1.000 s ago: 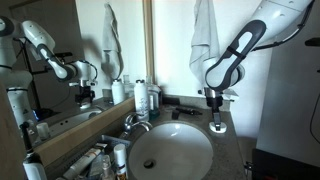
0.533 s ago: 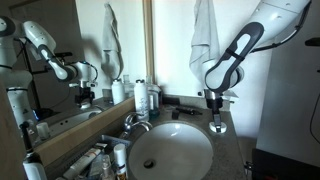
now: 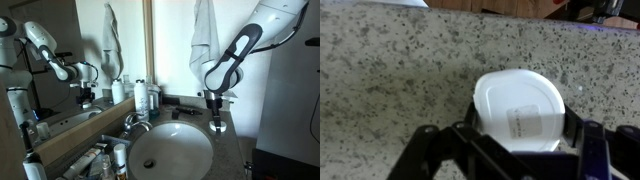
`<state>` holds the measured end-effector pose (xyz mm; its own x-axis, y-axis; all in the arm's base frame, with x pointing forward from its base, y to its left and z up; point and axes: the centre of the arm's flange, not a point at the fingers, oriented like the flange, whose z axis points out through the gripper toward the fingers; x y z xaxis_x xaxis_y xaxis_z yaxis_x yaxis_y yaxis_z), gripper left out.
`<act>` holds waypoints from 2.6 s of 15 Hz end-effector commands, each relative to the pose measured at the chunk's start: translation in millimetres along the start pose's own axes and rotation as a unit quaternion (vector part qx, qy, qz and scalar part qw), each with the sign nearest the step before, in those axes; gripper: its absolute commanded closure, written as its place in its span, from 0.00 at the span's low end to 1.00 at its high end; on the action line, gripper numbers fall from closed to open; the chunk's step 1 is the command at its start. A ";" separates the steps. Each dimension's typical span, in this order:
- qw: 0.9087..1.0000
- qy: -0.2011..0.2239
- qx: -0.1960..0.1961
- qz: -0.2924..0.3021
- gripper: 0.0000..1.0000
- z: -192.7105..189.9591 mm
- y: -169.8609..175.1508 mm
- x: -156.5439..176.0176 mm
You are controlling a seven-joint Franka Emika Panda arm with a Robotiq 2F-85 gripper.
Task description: Pick the object and put it in the basket
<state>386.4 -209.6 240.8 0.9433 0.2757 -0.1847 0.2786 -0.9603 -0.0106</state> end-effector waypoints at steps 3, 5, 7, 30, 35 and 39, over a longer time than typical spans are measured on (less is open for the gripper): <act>0.999 0.008 -0.009 0.032 0.48 -7.9 1.9 0.9; 0.999 0.011 -0.014 0.049 0.48 -19.6 -0.4 2.9; 0.998 0.016 -0.022 0.063 0.48 -36.9 -4.9 6.9; 0.987 0.054 -0.094 -0.119 0.48 -184.6 -207.9 179.8; 0.974 0.076 -0.101 -0.188 0.48 -192.5 -235.0 216.1; 0.958 0.084 -0.106 -0.252 0.48 -192.0 -256.0 244.7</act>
<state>556.1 95.7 388.3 0.7504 0.6587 -0.0556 0.6591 -0.7392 0.1385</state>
